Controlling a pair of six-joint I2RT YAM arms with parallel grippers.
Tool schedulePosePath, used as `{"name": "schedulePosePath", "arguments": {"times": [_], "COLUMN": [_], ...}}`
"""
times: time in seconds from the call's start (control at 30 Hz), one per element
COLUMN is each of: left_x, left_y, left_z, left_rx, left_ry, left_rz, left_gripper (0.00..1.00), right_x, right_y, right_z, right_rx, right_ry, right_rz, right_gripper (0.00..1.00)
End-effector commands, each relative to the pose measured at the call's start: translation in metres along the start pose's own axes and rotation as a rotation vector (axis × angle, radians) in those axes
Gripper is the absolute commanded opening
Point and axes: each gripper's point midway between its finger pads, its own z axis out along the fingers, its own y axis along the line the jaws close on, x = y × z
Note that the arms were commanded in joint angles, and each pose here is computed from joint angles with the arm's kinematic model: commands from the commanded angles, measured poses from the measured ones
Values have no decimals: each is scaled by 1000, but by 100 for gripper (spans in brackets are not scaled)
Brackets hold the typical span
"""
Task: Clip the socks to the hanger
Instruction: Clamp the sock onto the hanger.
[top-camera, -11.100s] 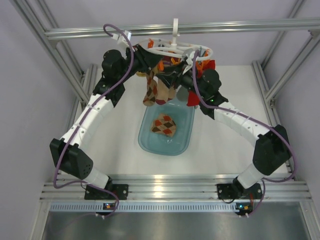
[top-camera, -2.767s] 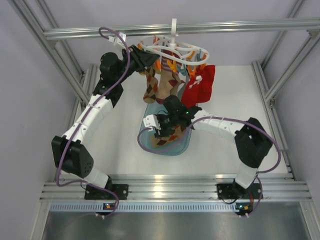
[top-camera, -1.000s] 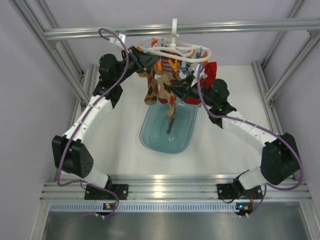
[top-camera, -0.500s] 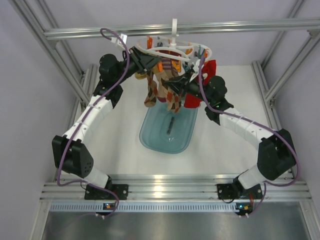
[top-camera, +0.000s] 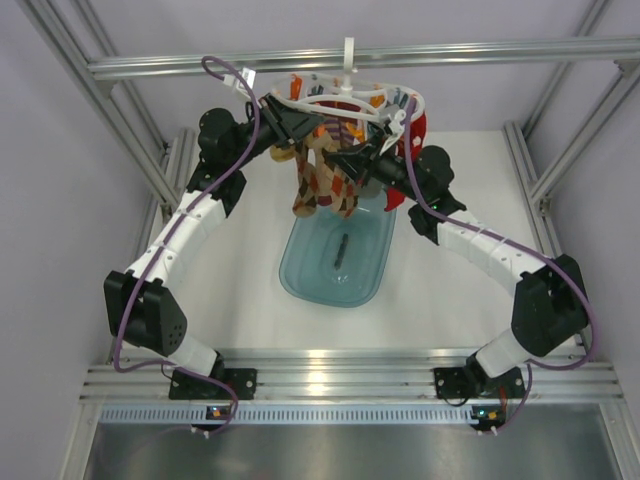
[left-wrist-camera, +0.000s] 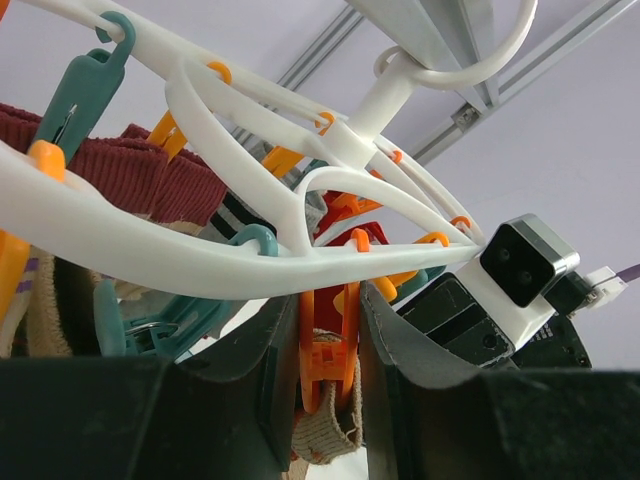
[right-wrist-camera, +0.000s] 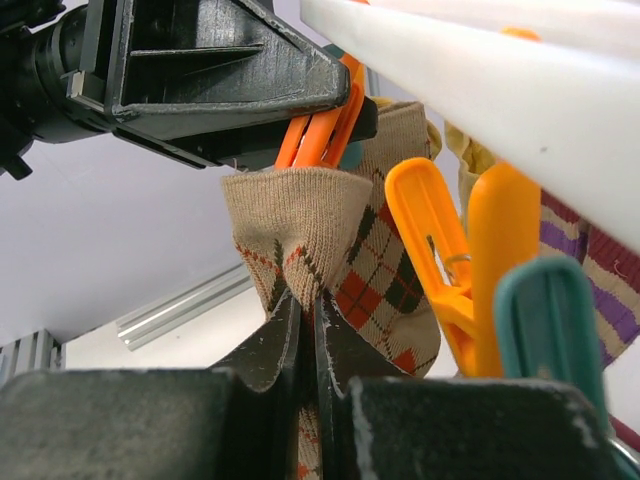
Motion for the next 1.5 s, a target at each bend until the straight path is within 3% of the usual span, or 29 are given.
{"name": "schedulePosePath", "arguments": {"times": [0.0, 1.1, 1.47], "left_x": [0, -6, -2], "left_y": [16, 23, 23], "left_z": [-2, 4, 2], "left_rx": [-60, -103, -103], "left_ry": [-10, -19, -7], "left_rz": [-17, -49, -44], "left_gripper": [0, 0, 0], "right_x": [-9, 25, 8], "right_y": [0, 7, 8], "right_z": [-5, -20, -12], "right_rx": [9, 9, 0], "right_ry": [-29, 60, 16], "right_rz": [34, 49, 44], "right_gripper": [0, 0, 0]}}
